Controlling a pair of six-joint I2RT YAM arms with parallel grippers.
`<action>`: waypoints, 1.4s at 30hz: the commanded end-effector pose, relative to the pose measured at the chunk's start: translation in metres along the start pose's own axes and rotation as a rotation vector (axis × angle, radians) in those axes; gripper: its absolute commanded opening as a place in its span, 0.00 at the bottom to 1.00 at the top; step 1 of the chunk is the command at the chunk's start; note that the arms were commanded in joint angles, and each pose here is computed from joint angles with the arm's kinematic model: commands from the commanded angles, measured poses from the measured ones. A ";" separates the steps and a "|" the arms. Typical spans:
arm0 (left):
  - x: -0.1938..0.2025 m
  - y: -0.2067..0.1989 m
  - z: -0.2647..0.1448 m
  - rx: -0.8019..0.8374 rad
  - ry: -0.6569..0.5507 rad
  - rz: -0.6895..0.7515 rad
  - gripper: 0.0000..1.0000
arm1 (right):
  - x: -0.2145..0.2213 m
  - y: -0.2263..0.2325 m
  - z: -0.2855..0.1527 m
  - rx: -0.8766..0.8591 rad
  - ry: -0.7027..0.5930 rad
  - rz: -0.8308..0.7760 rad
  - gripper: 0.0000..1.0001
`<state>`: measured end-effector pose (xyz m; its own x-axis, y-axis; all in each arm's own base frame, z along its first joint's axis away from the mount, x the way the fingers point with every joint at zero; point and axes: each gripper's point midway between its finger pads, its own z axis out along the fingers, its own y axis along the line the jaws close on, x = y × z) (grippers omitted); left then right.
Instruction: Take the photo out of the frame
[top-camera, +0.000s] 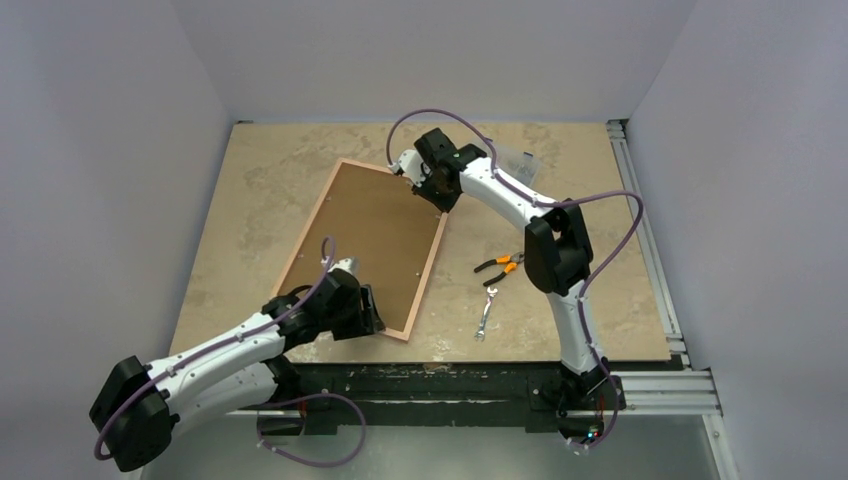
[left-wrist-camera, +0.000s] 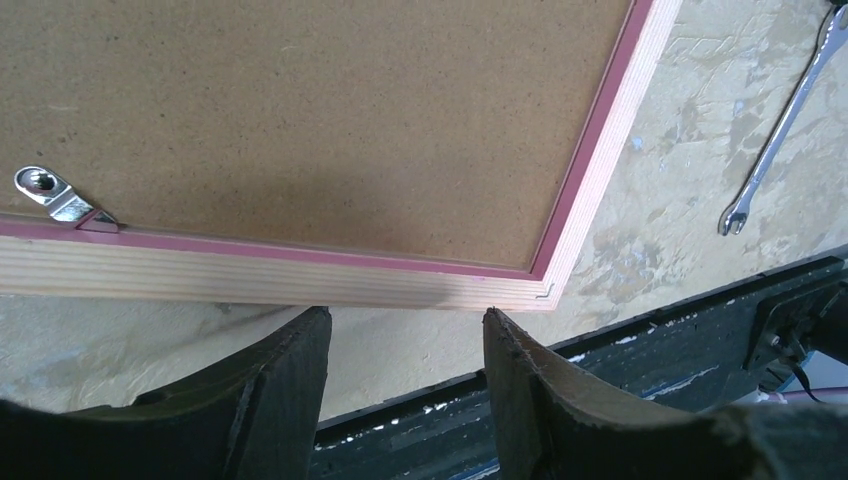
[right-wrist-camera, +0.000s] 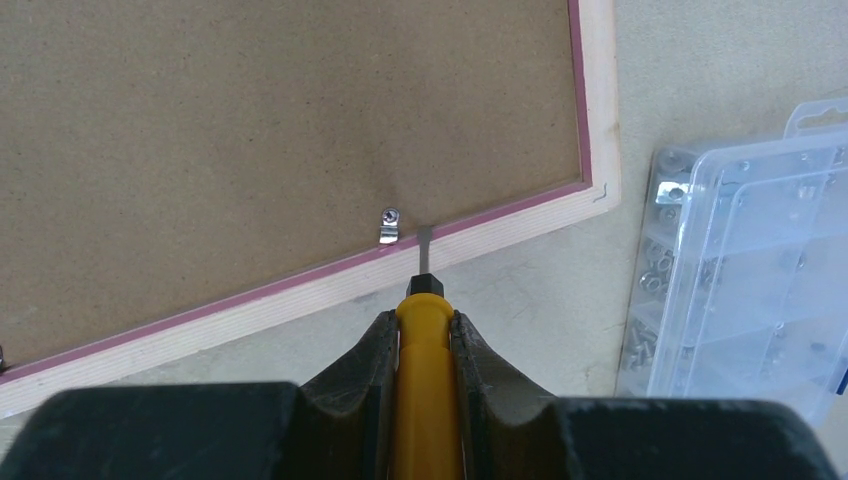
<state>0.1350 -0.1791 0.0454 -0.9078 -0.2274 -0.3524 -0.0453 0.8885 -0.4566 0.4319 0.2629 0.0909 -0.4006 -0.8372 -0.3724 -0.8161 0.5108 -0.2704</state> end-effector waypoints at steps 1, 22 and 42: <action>-0.003 -0.003 0.008 0.013 -0.010 -0.021 0.55 | 0.004 0.011 -0.011 -0.057 0.011 -0.034 0.00; 0.002 0.002 0.024 -0.010 0.013 -0.013 0.55 | -0.022 0.054 -0.020 -0.239 -0.144 0.025 0.00; -0.003 0.001 0.006 0.032 -0.037 0.001 0.56 | 0.010 0.111 -0.059 -0.090 -0.035 0.037 0.00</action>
<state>0.1363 -0.1852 0.0426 -0.9011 -0.2399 -0.3611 -0.0297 0.8651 -0.5008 0.3203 0.3102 0.1039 -0.4063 -0.8114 -0.4201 -0.8532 0.5015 -0.1435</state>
